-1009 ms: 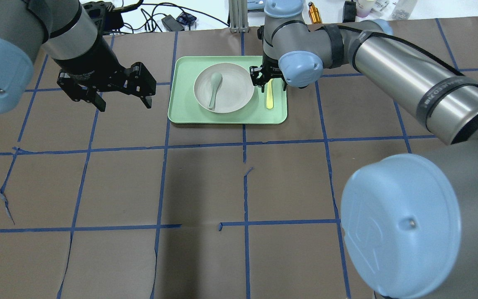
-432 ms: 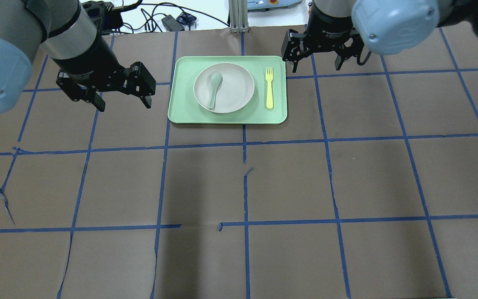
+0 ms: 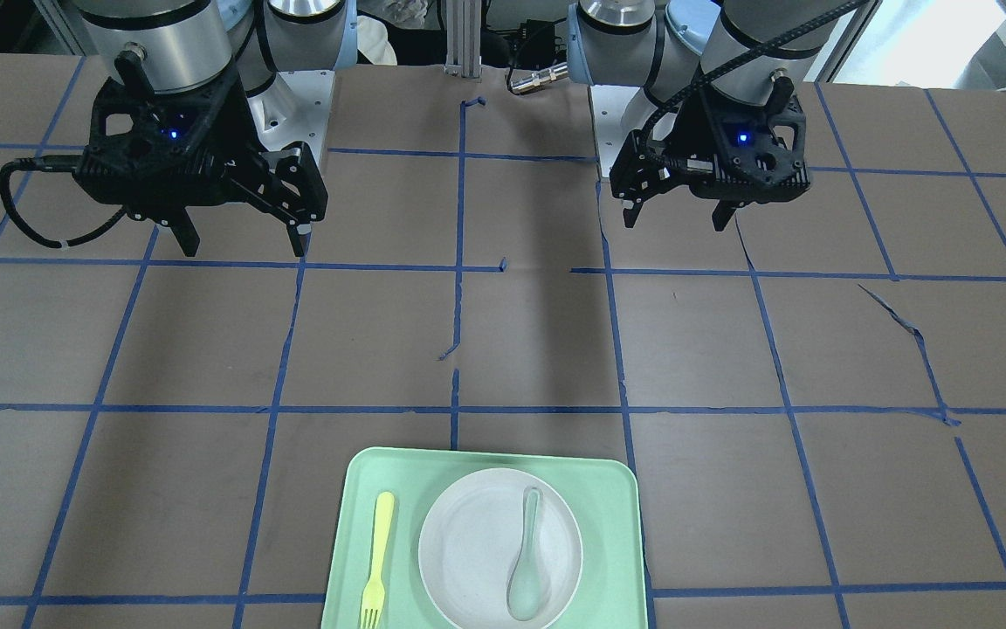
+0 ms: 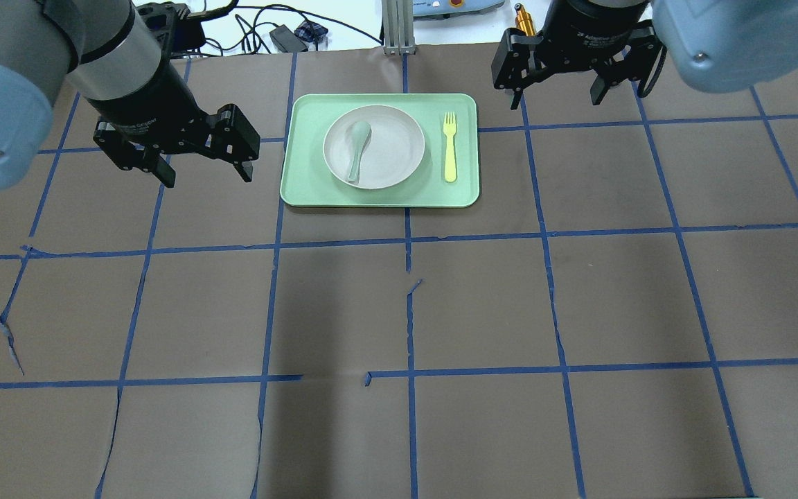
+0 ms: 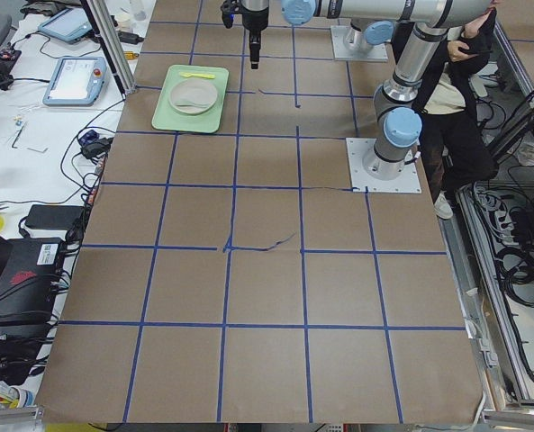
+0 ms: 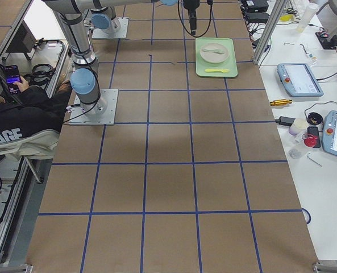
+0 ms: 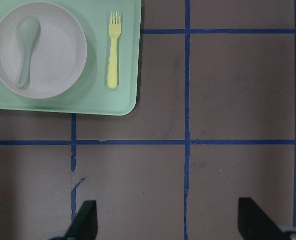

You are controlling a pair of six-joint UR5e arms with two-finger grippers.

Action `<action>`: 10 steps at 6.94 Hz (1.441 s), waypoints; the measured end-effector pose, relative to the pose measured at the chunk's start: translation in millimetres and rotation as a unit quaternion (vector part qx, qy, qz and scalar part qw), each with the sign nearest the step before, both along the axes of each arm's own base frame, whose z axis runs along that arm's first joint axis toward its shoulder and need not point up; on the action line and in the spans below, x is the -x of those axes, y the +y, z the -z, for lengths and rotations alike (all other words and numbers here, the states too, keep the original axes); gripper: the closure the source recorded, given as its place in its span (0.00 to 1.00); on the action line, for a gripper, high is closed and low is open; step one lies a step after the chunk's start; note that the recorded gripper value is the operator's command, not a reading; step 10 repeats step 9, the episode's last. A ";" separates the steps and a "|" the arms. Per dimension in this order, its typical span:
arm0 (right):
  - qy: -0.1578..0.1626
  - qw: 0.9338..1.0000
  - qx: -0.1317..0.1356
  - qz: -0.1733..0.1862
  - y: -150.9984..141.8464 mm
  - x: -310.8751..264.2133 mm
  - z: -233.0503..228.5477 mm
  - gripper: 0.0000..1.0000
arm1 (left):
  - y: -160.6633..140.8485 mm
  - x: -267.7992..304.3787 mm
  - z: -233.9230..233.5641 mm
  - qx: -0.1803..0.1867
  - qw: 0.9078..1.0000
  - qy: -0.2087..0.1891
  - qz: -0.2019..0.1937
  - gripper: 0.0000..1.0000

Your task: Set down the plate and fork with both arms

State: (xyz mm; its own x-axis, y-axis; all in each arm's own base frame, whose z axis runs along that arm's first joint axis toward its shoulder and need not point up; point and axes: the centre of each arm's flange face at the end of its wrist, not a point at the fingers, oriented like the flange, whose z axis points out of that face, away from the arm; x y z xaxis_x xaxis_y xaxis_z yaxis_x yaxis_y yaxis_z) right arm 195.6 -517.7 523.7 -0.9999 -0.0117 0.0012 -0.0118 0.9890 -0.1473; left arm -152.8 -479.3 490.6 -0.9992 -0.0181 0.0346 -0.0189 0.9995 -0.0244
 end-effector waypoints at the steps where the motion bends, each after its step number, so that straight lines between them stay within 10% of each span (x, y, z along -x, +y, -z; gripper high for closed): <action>1: 0.001 1.000 -0.005 -0.001 1.5 -2.3 1.9 0.00 | 0.1 0.0 -0.6 0.001 1.000 0.000 0.000 0.00; 10: 0.005 0.999 -0.045 -0.001 5.1 -4.8 20.8 0.00 | 1.7 -0.1 -5.7 0.006 1.000 0.000 0.000 0.00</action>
